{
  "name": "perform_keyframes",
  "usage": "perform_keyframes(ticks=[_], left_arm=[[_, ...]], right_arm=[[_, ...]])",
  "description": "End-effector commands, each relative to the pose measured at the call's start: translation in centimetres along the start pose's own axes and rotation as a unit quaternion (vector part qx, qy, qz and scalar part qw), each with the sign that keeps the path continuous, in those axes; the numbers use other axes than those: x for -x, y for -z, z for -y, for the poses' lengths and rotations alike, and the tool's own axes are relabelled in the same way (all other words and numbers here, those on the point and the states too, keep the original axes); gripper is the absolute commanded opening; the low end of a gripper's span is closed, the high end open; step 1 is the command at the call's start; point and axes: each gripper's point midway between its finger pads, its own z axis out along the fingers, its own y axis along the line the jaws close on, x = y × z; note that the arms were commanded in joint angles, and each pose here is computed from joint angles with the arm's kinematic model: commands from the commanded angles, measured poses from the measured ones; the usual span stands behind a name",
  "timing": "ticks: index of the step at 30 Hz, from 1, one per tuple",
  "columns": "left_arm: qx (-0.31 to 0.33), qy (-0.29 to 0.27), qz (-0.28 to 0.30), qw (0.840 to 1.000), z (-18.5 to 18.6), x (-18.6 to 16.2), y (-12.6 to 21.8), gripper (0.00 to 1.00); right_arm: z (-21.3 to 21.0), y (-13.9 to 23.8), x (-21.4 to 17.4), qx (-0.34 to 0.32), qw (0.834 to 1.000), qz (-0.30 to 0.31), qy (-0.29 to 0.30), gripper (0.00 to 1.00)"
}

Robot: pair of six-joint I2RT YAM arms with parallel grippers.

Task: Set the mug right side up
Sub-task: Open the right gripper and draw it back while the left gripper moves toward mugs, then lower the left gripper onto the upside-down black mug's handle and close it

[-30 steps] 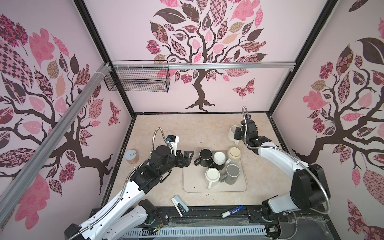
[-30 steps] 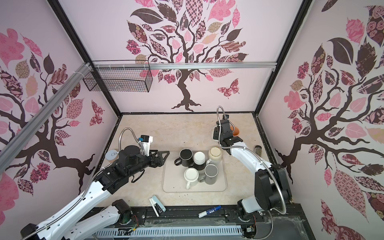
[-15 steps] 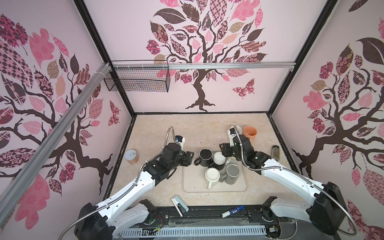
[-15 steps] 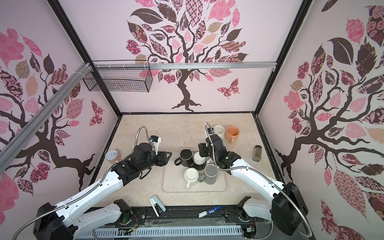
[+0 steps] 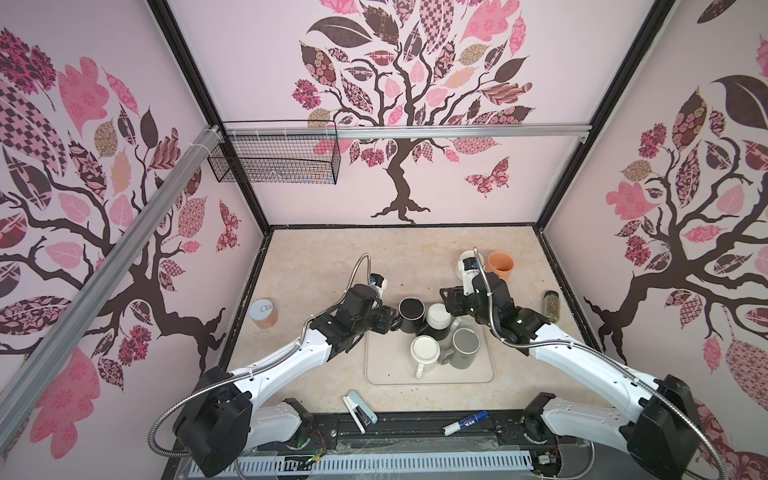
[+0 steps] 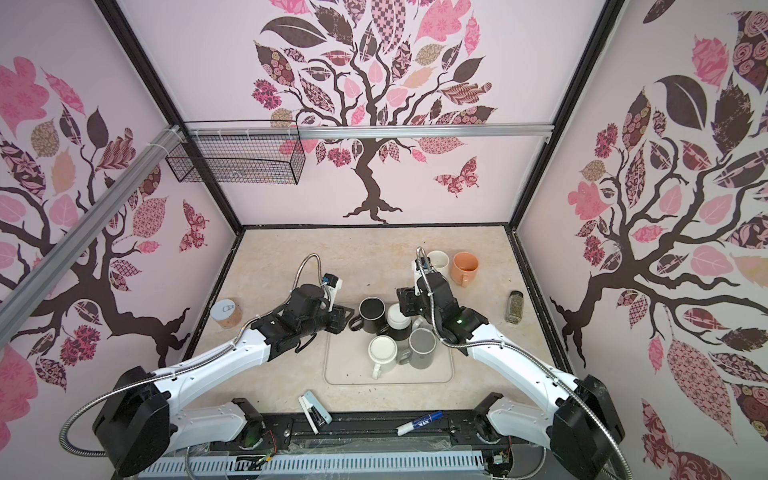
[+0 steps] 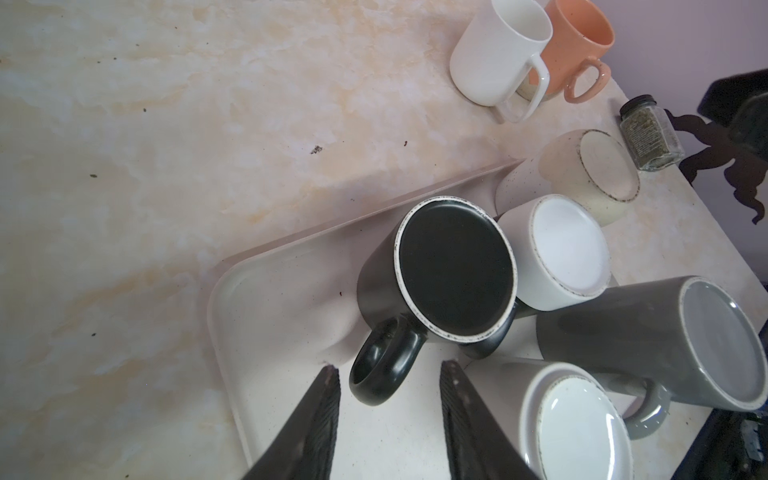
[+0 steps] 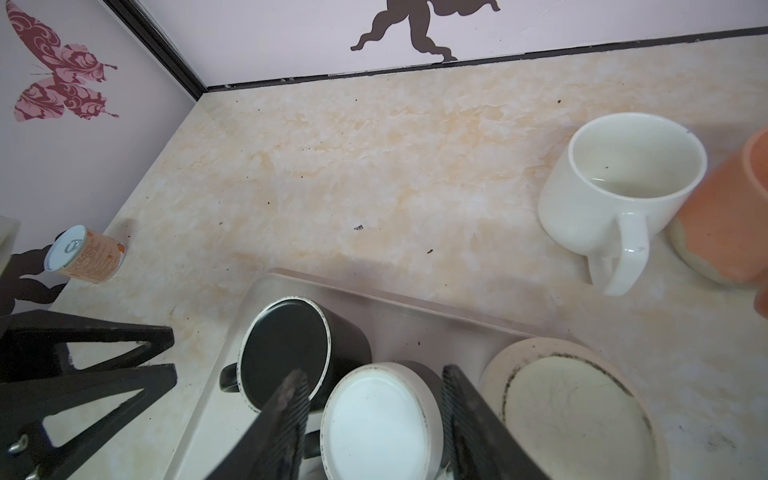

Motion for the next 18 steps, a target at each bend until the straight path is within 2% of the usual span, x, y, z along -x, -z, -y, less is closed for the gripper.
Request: perform_keyframes(ticks=[1, 9, 18], left_arm=[[-0.003, -0.034, 0.002, 0.999, 0.4, -0.2, -0.7, 0.42], [-0.014, -0.045, -0.020, 0.999, 1.3, -2.1, -2.5, 0.42], [-0.017, -0.043, -0.026, 0.999, 1.4, -2.8, -3.1, 0.42]], right_arm=[[-0.4, 0.3, 0.9, 0.007, 1.000, 0.014, 0.009, 0.55], [-0.2, 0.4, 1.1, 0.001, 1.000, 0.018, 0.016, 0.55], [-0.1, 0.6, 0.9, 0.002, 1.000, 0.014, 0.017, 0.55]])
